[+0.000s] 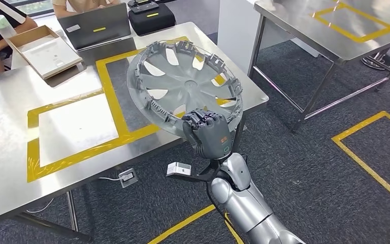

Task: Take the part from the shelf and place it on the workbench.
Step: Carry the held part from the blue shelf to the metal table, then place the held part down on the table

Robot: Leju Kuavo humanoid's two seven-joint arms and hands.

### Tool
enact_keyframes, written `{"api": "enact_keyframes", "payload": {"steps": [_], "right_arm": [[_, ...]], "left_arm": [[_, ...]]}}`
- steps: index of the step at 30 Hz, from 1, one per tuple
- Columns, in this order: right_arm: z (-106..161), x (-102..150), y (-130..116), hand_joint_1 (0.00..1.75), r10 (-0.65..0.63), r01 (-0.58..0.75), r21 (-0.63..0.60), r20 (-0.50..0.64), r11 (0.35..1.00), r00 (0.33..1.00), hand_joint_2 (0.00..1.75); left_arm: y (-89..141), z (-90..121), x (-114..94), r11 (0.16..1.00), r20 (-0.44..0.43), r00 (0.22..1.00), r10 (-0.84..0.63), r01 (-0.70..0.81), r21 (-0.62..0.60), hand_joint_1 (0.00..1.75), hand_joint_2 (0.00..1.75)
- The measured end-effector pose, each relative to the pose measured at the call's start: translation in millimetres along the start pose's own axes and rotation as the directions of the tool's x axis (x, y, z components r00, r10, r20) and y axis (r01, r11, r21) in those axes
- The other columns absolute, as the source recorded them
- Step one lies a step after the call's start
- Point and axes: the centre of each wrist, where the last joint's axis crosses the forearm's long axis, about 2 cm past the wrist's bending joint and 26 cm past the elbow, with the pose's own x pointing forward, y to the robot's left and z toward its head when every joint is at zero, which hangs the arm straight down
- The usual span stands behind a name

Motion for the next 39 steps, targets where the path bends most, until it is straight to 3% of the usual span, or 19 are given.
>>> {"api": "enact_keyframes", "payload": {"steps": [8, 16, 29, 33, 37, 38, 39], "right_arm": [[-26, 4, -1, 1.75, 0.068, -0.069, 0.018, 0.053, 0.997, 0.996, 1.75], [-55, 11, 12, 1.75, 0.288, -0.301, 0.107, 0.122, 0.948, 0.950, 1.75], [-67, 14, 22, 1.75, 0.307, -0.334, 0.143, 0.177, 0.932, 0.935, 1.75], [-85, 16, 25, 1.75, 0.361, -0.394, 0.143, 0.210, 0.908, 0.909, 1.75], [-108, 15, 27, 0.00, 0.406, -0.443, 0.157, 0.220, 0.883, 0.887, 1.75], [-113, 14, 27, 0.00, 0.409, -0.447, 0.162, 0.223, 0.880, 0.885, 1.75], [-118, 13, 26, 0.00, 0.411, -0.450, 0.166, 0.227, 0.877, 0.883, 1.75]], "left_arm": [[-3, 1, 3, 1.000, -0.002, 1.000, -0.013, 0.013, -0.018, 0.00, 1.75], [-9, 3, 7, 0.986, 0.048, 0.988, -0.150, 0.153, -0.072, 0.00, 1.75], [-12, 4, 10, 0.971, 0.092, 0.973, -0.213, 0.221, -0.093, 0.00, 1.75], [-14, 4, 12, 0.950, 0.139, 0.948, -0.285, 0.298, -0.088, 0.00, 1.75], [-18, 6, 16, 0.927, 0.179, 0.917, -0.357, 0.372, -0.054, 0.00, 1.75], [-19, 6, 17, 0.925, 0.185, 0.913, -0.364, 0.378, -0.045, 0.00, 1.75], [-19, 6, 18, 0.925, 0.186, 0.912, -0.366, 0.379, -0.038, 0.00, 1.31]]}}
